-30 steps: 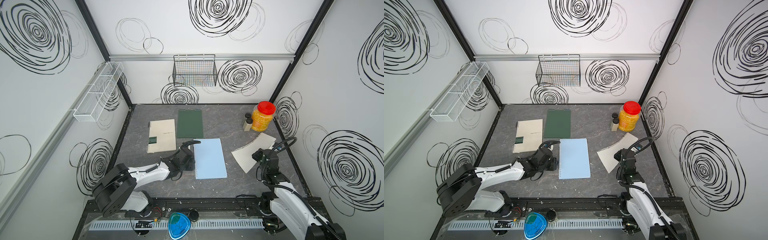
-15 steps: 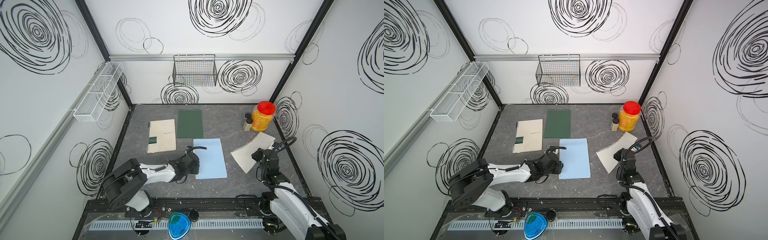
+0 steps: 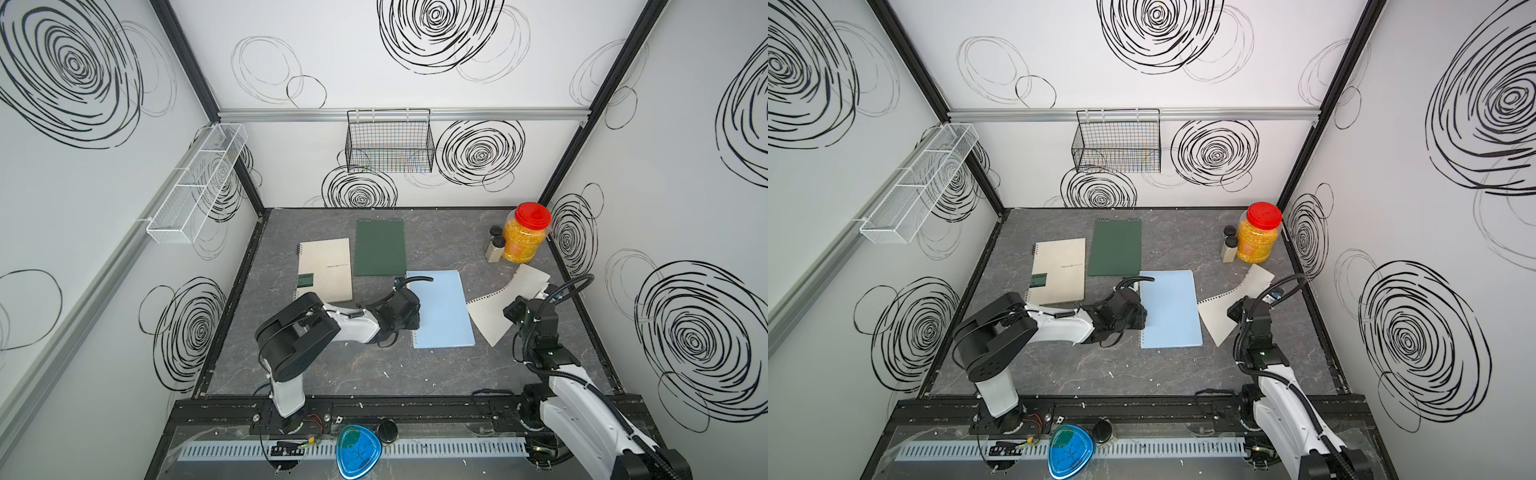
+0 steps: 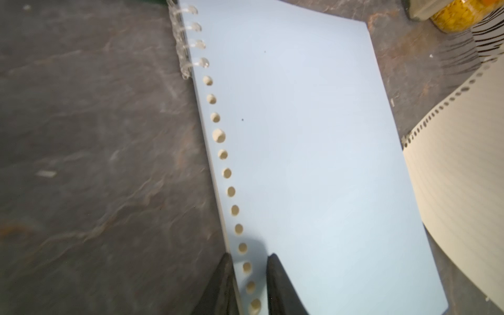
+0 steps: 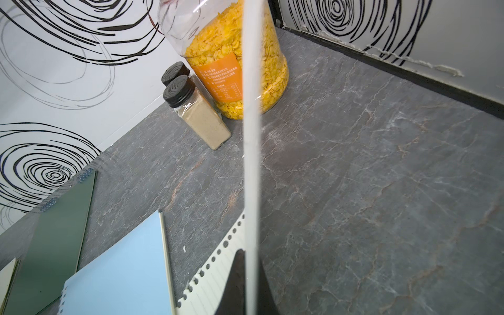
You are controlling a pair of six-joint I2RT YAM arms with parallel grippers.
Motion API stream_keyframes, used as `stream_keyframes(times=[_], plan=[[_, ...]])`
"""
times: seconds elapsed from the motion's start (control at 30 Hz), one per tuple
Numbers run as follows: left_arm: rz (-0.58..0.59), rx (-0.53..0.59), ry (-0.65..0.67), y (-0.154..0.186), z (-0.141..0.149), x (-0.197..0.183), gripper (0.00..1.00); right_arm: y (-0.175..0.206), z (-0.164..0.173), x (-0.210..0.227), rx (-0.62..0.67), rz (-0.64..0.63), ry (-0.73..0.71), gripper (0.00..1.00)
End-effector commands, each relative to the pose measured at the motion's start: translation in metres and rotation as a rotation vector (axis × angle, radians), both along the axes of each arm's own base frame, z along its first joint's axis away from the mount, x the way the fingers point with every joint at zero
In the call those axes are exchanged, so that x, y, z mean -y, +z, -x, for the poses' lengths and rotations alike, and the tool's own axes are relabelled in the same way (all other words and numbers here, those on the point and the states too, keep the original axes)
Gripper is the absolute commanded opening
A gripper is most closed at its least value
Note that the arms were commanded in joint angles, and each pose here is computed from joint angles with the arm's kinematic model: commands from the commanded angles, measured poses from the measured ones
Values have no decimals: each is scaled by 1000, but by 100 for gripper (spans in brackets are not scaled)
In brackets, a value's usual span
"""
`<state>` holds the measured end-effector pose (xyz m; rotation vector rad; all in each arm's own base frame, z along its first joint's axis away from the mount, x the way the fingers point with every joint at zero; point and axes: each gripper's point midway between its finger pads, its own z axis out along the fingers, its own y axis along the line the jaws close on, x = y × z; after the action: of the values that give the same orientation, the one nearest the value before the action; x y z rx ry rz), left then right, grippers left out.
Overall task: Tear off pages from different notebooks
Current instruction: Move the notebook to the center of the board.
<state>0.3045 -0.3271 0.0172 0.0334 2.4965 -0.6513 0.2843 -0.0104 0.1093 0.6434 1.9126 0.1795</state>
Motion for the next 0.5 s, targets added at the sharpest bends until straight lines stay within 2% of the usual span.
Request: stream_keyframes(times=[0.0, 0.2, 0.37, 0.47], plan=[[-92, -136, -22, -45, 8, -7, 25, 7, 0, 10, 29, -2, -63, 0], [-94, -136, -28, -48, -18, 11, 25, 7, 3, 15, 48, 0, -91, 0], [-56, -131, -5, -44, -36, 12, 24, 2, 14, 36, 47, -31, -214, 0], [-73, -65, -19, -25, -36, 11, 34, -2, 22, 48, 62, -75, -266, 0]])
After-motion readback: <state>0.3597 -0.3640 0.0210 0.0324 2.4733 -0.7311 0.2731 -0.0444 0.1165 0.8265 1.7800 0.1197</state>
